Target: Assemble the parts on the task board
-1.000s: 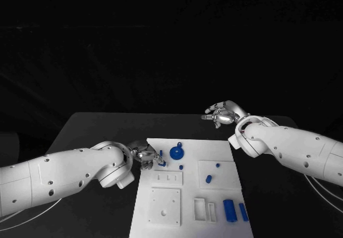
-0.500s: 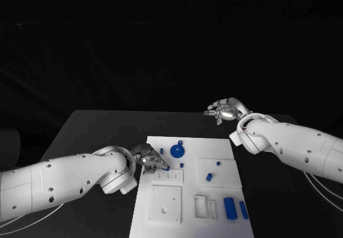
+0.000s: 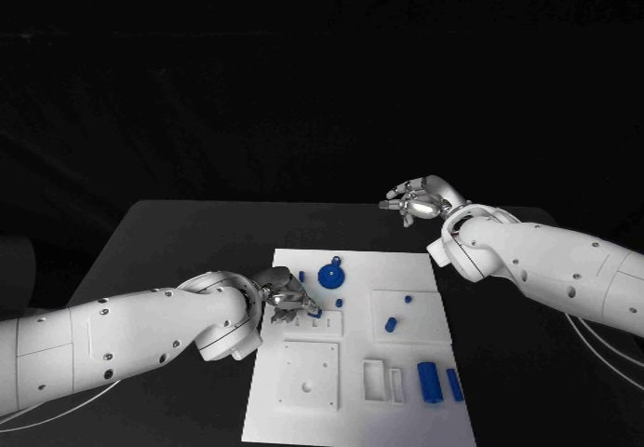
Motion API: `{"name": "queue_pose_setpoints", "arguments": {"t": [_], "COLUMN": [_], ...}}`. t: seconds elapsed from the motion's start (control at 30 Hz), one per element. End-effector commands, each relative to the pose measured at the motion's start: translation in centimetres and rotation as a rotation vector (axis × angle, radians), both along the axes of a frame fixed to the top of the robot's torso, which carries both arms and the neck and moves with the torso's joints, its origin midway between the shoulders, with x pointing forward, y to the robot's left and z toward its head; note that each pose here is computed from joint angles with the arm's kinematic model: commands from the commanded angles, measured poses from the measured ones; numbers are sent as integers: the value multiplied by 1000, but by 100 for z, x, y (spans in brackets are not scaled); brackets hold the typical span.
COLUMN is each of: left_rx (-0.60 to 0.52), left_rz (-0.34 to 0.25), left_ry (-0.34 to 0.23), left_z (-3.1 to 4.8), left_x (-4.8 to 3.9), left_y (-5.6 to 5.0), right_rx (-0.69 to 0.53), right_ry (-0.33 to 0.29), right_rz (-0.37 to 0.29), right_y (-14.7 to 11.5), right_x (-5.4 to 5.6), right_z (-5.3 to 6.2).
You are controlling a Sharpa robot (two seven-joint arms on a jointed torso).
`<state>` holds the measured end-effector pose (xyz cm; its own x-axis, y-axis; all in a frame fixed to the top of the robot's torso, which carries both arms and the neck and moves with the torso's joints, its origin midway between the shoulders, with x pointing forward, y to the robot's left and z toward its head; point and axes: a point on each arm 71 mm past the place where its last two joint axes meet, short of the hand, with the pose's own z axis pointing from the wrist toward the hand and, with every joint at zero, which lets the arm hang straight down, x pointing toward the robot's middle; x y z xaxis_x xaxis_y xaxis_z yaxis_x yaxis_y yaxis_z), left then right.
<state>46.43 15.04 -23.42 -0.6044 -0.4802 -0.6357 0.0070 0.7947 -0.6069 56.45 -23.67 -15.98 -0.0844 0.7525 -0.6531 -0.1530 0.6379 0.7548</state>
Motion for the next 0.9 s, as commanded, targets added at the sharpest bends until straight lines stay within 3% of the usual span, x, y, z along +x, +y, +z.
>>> {"name": "queue_pose_setpoints", "arguments": {"t": [0.03, 0.9], "left_rx": [48, 136], "left_rz": [-33, -102], "left_ry": [-18, -37], "left_z": [-10, -68], "left_x": [-4, -25], "left_y": [-28, -76], "right_rx": [-12, -12], "right_ry": [-10, -5], "right_rz": [14, 23], "right_y": [27, 65], "right_x": [-3, -13], "right_z": [10, 8]}}
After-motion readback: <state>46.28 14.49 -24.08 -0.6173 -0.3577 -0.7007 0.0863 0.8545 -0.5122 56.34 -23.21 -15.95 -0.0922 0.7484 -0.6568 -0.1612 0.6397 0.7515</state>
